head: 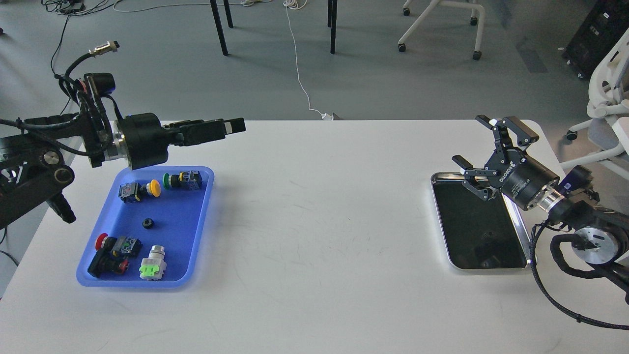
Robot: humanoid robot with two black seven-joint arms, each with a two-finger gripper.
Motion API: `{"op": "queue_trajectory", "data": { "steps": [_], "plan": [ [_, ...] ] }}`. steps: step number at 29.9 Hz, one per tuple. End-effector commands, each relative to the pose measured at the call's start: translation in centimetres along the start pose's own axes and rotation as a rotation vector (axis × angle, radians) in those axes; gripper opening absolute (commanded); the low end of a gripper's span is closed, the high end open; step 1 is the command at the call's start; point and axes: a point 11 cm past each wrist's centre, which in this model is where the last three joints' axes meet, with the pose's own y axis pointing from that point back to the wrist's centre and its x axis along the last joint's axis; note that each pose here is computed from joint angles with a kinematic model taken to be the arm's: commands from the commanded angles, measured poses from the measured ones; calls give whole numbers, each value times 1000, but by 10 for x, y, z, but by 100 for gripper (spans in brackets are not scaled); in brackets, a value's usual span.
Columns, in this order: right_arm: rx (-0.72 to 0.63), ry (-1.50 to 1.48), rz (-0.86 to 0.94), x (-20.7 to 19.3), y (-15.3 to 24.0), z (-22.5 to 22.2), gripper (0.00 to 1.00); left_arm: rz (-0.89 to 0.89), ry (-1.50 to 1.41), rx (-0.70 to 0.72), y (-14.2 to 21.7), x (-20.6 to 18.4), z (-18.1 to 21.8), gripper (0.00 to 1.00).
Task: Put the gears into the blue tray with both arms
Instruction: 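Move the right gripper back over the metal tray, then lower the right gripper into the metal tray and grasp another black gear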
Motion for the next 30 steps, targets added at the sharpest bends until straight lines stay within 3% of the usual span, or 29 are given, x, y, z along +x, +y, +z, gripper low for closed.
{"op": "queue_trajectory", "data": {
  "steps": [1, 4, 8, 16, 21, 30],
  "plan": [
    [-85, 174, -77, -2, 8, -3, 97, 151, 279, -139, -4, -6, 0, 92],
    [-142, 322, -132, -1, 17, -15, 97, 265, 458, -227, -2, -12, -8, 98],
    [-257, 606, -227, 1, 26, -29, 98, 333, 564, -270, -7, -27, -17, 98],
    [-666, 1265, -501, 17, 42, -45, 99, 399, 635, -298, -12, -31, -20, 98],
    [-874, 1524, -646, 25, 42, -58, 99, 396, 652, -297, -16, -33, -19, 98],
    [-998, 1680, -826, 17, 16, -37, 97, 393, 656, -298, -17, -34, -19, 98]
  ]
}}
